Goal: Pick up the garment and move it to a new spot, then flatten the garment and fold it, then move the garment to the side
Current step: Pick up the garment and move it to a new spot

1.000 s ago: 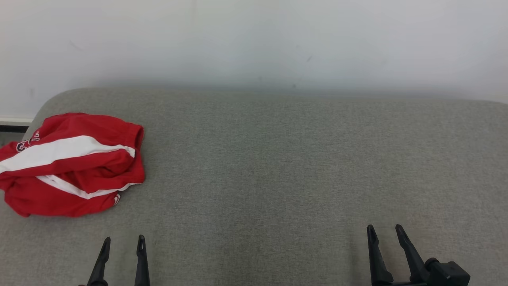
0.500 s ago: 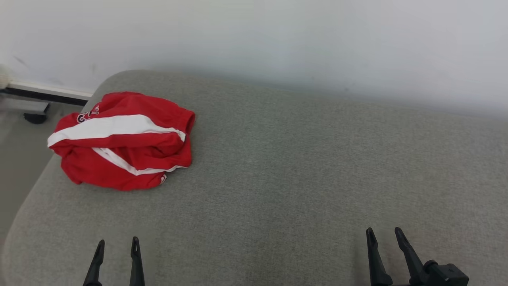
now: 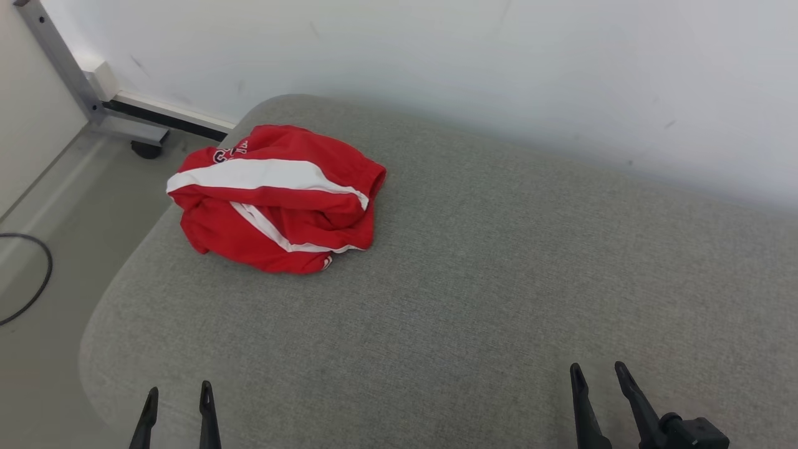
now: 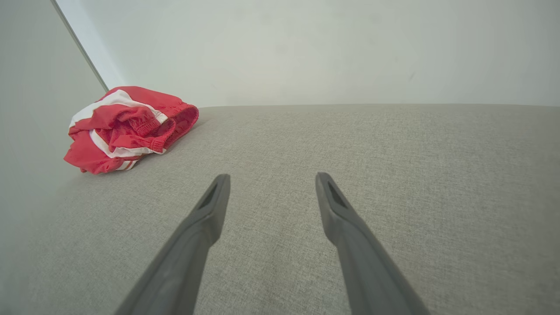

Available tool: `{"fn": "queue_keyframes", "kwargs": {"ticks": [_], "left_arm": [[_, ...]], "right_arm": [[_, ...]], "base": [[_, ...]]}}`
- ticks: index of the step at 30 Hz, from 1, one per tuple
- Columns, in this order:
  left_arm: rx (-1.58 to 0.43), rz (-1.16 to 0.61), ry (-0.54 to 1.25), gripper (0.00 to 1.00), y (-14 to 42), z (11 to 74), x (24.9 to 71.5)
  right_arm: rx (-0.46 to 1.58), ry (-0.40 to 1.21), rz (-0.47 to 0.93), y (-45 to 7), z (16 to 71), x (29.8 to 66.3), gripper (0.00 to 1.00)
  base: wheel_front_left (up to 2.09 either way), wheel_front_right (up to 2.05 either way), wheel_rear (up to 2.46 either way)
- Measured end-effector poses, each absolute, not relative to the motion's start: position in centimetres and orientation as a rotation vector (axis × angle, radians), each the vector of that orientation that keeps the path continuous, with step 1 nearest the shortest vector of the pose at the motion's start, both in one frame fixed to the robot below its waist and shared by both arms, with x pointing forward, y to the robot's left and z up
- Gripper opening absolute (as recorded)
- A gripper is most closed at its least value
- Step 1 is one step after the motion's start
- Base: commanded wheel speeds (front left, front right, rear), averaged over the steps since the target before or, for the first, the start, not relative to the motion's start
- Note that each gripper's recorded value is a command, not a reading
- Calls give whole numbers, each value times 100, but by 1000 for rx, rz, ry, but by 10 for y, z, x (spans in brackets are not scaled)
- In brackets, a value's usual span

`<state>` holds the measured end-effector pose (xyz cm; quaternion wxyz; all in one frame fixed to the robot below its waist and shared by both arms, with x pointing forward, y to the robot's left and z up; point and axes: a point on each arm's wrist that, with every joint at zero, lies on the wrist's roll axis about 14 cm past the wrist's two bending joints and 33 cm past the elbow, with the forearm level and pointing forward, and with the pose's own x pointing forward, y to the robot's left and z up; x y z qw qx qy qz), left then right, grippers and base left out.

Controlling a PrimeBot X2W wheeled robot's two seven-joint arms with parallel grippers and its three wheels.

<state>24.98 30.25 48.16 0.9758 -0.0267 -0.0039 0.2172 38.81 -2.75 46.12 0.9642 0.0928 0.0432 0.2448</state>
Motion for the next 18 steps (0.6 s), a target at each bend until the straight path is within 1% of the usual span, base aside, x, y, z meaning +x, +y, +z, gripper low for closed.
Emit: {"fn": "queue_keyframes", "kwargs": {"ticks": [11, 18], "left_arm": [[-58, 531, -6, 100, 319, 479, 219], [-58, 542, -8, 100, 323, 480, 217]], "right_arm": [[183, 87, 584, 2, 465, 385, 100], [183, 89, 593, 5, 464, 383, 100]], "base": [[0, 0, 0], [0, 0, 0]]}}
